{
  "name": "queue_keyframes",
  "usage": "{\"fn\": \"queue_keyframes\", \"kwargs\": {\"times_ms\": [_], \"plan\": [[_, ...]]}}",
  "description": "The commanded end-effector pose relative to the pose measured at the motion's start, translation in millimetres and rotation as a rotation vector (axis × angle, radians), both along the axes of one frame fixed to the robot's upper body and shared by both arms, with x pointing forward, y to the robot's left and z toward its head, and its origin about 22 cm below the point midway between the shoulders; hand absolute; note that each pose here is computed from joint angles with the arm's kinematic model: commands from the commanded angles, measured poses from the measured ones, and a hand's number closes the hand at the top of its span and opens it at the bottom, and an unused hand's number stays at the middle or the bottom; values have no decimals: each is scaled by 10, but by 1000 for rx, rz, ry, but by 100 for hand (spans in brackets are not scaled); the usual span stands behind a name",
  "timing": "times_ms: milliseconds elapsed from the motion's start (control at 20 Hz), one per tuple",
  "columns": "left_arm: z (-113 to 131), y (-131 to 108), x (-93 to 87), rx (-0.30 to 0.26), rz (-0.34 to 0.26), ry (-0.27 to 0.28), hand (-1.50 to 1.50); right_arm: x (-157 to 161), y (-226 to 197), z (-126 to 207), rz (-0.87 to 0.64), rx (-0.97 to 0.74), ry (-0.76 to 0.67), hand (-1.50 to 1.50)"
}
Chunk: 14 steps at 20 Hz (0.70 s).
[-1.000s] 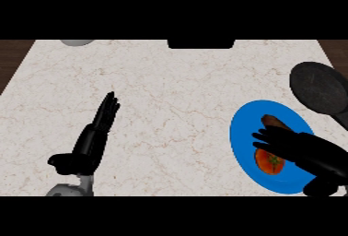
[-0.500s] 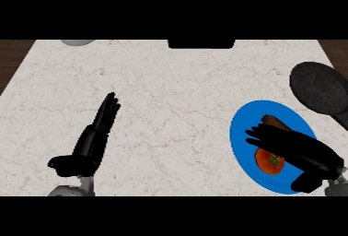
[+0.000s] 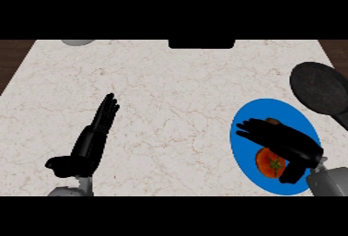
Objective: Pick the tomato from the plate and place it in the pan
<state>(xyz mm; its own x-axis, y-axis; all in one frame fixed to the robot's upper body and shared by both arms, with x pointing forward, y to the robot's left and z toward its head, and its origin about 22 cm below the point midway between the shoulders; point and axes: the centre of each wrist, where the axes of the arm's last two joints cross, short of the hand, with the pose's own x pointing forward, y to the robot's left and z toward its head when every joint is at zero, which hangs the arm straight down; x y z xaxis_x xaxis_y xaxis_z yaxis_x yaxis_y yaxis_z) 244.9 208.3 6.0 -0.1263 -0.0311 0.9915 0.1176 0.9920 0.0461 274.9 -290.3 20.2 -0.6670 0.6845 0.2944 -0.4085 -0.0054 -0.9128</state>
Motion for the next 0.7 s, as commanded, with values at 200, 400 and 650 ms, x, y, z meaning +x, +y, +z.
{"fn": "queue_keyframes", "kwargs": {"times_ms": [200, 400, 650], "plan": [[-11, -56, -48, 14, -11, -20, 0, 95, -59, -207, 134, -136, -65, 150], [136, -36, 97, 12, 8, 1, 0, 85, -31, -302, 132, -142, -100, 150], [92, -228, 40, 10, 24, -2, 0, 109, 19, -285, 106, -57, -172, 150]]}}
